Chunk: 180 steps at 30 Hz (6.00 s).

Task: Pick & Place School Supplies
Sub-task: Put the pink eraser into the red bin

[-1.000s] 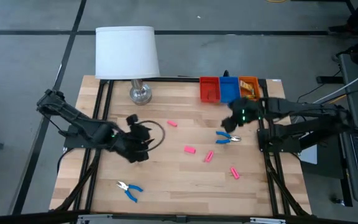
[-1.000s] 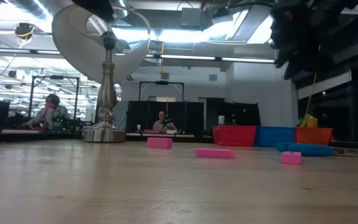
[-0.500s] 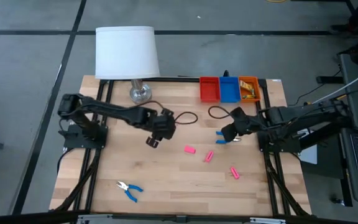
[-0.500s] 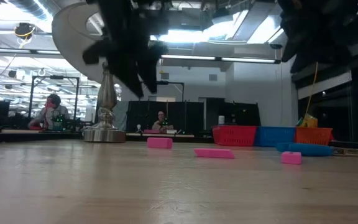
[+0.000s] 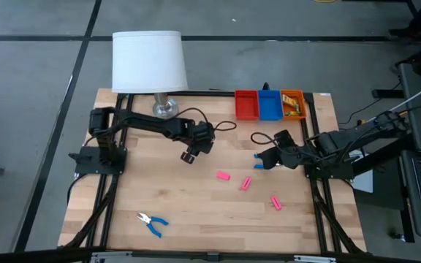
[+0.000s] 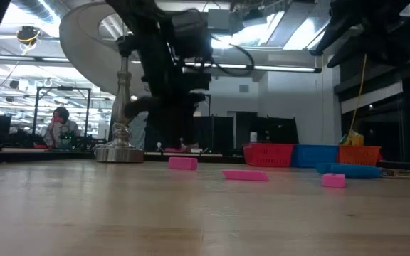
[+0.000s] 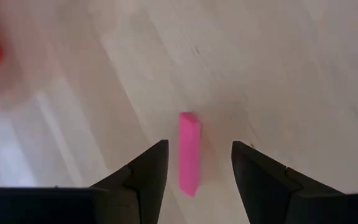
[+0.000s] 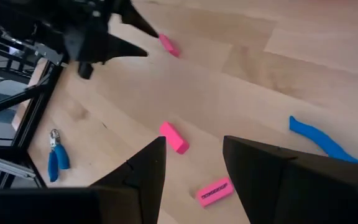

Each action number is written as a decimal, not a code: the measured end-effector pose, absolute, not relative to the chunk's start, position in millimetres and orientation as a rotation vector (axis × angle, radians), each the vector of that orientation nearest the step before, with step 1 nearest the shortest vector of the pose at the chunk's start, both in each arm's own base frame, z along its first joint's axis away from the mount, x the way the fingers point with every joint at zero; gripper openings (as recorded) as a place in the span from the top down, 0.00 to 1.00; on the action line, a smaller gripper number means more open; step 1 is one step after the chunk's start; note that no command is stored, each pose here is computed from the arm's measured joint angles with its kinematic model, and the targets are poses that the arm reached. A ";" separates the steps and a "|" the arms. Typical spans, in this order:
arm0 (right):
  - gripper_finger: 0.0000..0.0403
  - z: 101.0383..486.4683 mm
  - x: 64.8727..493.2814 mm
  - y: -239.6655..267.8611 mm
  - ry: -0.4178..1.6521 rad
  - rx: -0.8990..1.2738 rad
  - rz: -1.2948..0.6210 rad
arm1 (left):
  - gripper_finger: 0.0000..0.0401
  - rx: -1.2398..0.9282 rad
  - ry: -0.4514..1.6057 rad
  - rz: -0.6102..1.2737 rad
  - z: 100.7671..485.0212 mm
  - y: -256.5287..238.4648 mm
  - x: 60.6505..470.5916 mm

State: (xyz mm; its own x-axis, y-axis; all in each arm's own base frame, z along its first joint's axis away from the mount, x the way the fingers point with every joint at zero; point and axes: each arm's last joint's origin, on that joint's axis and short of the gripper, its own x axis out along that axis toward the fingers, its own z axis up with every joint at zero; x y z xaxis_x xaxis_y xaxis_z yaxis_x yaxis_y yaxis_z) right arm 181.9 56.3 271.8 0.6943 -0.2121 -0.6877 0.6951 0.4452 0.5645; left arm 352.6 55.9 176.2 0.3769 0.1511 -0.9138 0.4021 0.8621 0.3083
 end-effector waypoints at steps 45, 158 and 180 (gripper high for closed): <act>0.59 291.1 187.1 86.4 0.360 0.941 -0.409 | 0.93 -0.001 0.958 -0.151 177.9 74.7 376.9; 0.96 232.0 238.4 -197.2 0.797 0.854 -0.913 | 0.54 -0.569 0.644 0.893 268.5 -130.2 215.4; 0.96 214.8 259.1 -232.4 1.085 0.809 -0.921 | 0.55 -0.454 0.678 0.830 255.0 -129.0 211.8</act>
State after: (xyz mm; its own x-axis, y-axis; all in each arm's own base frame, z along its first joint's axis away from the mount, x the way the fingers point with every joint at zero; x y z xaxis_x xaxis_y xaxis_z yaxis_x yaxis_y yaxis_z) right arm 259.1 -232.4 214.8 0.1942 -0.2125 -0.9577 0.9106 0.4022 0.0954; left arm 211.8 -129.0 255.0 0.4873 0.5176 -0.7033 -0.7925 0.6003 -0.1073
